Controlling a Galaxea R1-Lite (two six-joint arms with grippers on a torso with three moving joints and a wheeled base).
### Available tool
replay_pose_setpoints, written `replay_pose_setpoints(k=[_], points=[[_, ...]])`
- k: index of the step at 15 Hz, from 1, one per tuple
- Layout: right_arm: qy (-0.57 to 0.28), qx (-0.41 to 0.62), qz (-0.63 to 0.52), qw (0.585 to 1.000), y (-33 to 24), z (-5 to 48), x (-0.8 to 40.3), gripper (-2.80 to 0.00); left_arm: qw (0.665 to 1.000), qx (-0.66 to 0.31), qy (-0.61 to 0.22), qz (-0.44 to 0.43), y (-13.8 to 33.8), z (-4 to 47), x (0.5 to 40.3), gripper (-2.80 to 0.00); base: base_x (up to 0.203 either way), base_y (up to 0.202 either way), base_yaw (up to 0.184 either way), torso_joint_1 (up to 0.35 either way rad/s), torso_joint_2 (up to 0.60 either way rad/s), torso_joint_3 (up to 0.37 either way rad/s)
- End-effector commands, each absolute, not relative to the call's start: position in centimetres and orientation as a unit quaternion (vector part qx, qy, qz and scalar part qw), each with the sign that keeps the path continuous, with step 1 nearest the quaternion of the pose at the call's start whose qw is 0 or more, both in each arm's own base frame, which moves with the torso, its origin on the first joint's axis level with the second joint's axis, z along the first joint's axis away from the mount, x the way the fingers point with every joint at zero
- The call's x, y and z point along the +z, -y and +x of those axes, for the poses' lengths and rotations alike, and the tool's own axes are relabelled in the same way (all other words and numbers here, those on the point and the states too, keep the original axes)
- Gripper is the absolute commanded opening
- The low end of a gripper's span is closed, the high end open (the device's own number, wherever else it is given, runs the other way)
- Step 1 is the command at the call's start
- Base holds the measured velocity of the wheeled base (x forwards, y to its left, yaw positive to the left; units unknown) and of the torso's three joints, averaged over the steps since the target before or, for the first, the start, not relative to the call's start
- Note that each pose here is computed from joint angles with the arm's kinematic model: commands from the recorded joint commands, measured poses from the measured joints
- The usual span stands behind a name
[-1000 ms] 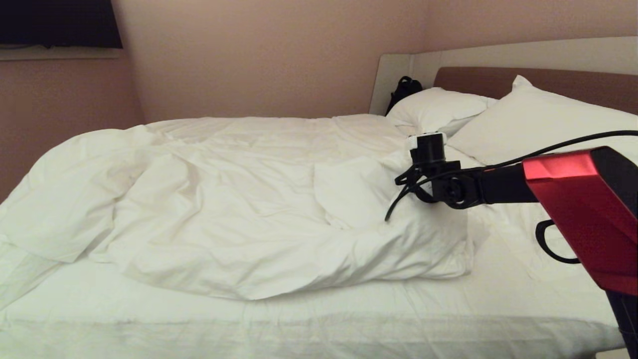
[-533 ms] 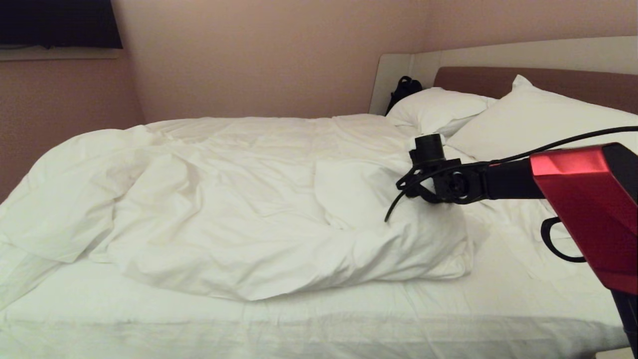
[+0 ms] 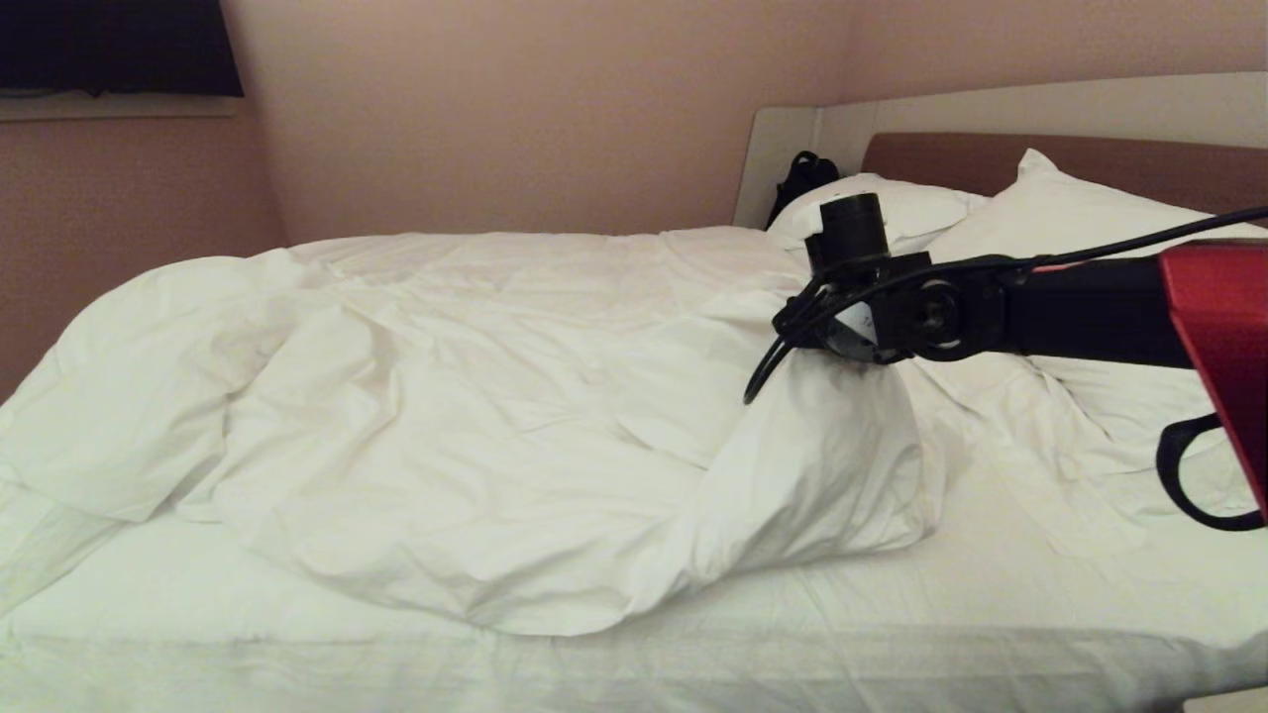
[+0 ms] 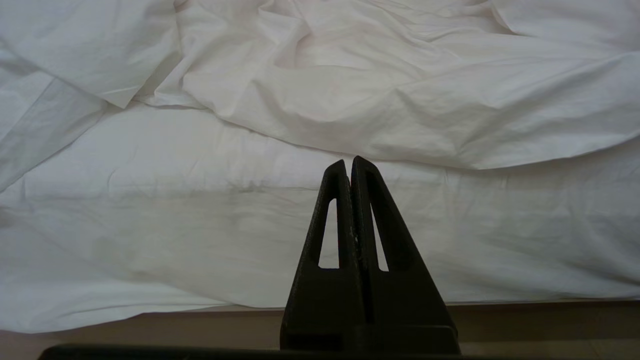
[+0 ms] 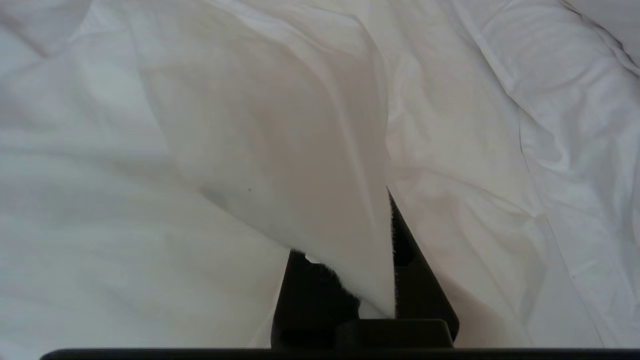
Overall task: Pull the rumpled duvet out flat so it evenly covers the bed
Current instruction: Flatten the corners of the folded blanket
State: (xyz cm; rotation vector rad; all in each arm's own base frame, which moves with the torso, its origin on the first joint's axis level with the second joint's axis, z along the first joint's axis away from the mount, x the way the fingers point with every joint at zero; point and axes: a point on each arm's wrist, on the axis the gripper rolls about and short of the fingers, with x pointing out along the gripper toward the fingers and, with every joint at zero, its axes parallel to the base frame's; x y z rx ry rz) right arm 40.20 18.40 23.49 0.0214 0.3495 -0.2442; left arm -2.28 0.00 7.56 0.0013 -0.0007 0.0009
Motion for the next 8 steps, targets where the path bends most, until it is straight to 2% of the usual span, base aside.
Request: replay_pose_setpoints(k=[1, 5, 8], points=[[-0.203, -0.131, 0.025, 0.97, -17.6, 37.8, 25.3, -2.8, 1.0, 0.001, 0.001, 0.001, 0.0, -2.3, 7.6, -2.8, 0.0, 0.0, 0.0, 0.0, 0.0, 0.0], [-0.274, -0.133, 0.074, 0.95, -15.1, 32.6, 27.9, -2.8, 1.0, 0.001, 0.001, 0.0, 0.0, -2.3, 7.6, -2.8, 0.0, 0.0, 0.0, 0.0, 0.0, 0.0], [-0.34, -0.12, 0.082, 0.929, -13.4, 28.8, 27.3, -2.8, 1.0, 0.001, 0.0, 0.001, 0.0, -2.3, 7.5, -2.8, 0.0, 0.0, 0.0, 0.0, 0.0, 0.0]])
